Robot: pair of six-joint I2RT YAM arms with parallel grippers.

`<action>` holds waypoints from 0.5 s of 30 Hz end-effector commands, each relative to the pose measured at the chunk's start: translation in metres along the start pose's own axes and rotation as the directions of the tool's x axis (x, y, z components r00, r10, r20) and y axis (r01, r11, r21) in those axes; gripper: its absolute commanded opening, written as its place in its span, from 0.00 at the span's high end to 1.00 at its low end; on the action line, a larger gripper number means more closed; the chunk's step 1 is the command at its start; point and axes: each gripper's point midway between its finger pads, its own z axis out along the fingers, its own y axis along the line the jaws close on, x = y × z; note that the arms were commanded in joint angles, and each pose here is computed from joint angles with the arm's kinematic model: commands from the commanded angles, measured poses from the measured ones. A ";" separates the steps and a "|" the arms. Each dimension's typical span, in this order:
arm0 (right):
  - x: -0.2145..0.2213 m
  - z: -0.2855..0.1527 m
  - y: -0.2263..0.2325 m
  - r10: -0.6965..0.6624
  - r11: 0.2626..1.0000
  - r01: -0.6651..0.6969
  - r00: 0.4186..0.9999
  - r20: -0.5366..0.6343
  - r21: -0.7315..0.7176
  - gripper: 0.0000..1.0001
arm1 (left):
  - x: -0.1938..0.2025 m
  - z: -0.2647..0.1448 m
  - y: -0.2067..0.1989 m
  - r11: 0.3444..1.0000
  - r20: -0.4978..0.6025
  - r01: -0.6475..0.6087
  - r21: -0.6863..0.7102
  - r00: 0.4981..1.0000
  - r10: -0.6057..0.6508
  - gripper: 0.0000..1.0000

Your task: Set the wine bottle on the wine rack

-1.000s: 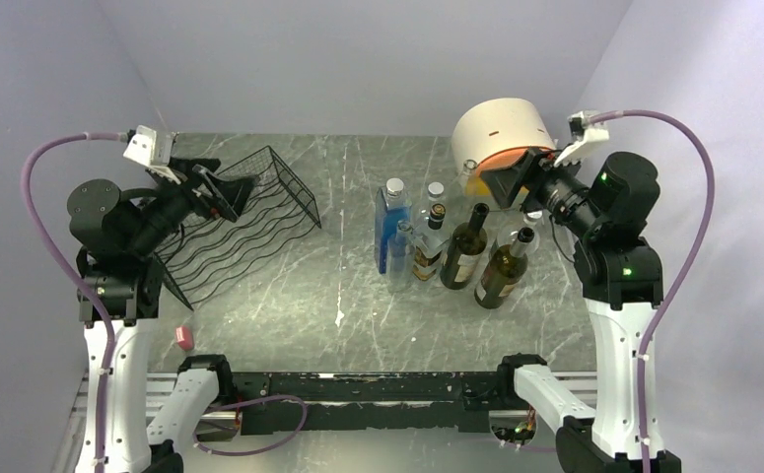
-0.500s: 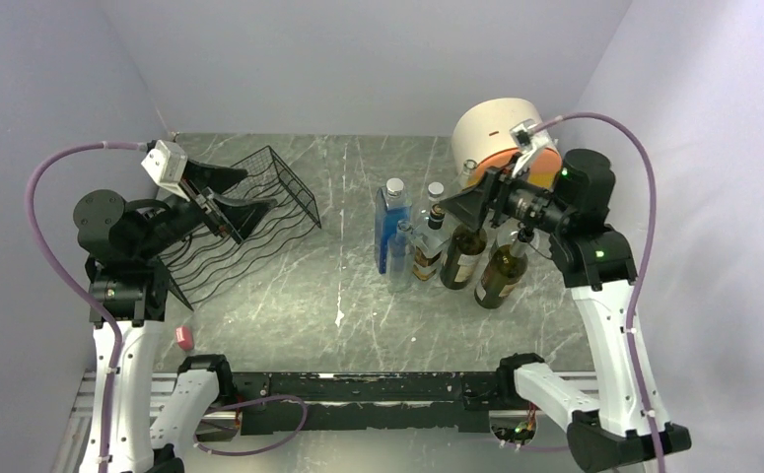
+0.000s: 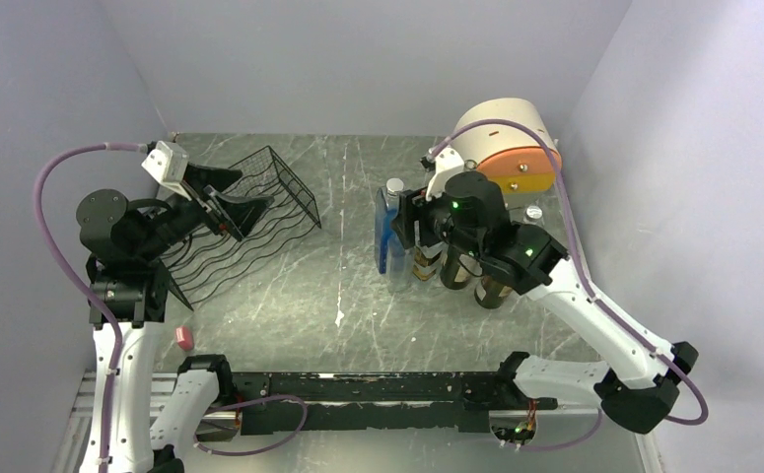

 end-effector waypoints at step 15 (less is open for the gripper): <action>0.054 0.039 -0.029 -0.057 0.938 0.093 0.992 -0.116 0.335 0.38 | 0.014 0.001 0.024 0.995 -0.016 0.012 -0.103 1.000 -0.013 0.03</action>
